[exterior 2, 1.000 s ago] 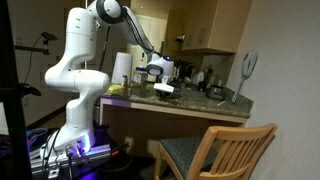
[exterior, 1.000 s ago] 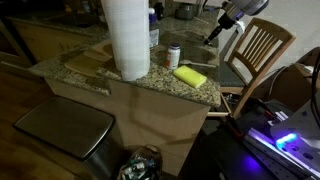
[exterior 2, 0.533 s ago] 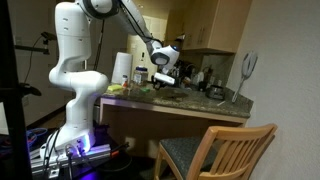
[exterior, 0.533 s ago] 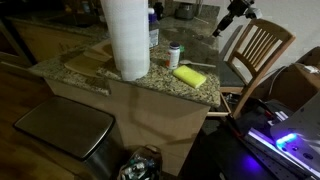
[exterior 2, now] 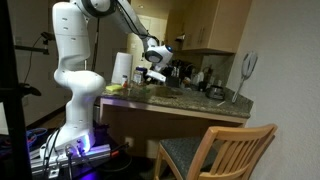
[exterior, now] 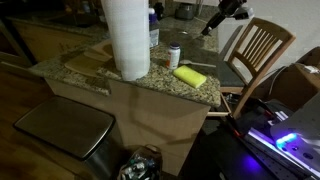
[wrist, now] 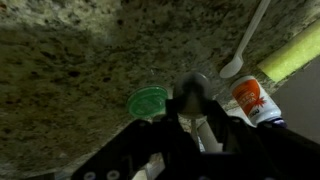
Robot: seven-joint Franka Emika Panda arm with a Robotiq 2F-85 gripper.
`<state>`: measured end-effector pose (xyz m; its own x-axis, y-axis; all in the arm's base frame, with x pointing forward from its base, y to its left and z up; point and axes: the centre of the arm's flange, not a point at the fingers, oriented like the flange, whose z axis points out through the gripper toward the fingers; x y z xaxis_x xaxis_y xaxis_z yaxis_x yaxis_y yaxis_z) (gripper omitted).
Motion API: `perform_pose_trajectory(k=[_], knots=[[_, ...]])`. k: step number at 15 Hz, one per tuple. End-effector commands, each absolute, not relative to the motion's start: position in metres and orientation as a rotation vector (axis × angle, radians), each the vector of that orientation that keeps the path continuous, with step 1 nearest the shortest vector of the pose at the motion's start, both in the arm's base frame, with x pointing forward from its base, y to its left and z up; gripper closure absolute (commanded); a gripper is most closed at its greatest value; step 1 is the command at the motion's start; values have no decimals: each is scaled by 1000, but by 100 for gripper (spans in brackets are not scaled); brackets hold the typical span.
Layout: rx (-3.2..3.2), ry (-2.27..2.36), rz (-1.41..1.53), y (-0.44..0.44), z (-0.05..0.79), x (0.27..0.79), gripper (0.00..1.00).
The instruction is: Pick up the spoon from the counter and place it on the green object
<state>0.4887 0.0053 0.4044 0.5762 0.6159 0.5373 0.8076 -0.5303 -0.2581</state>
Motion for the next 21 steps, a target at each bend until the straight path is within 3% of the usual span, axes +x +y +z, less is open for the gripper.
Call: perform_pose_trajectory(k=[1, 2, 14, 15, 18, 19, 21], knots=[[-2326, -1139, -524, 6, 402, 489, 64], [-2327, -1138, -523, 4, 401, 489, 89], [-2567, -1256, -778, 67, 351, 520, 89], [-2524, -1253, -724, 72, 368, 517, 64], [-2564, -1249, -732, 70, 355, 520, 64], [-2565, -1247, -732, 70, 354, 520, 89], [-2553, -1252, -713, 72, 346, 517, 89]])
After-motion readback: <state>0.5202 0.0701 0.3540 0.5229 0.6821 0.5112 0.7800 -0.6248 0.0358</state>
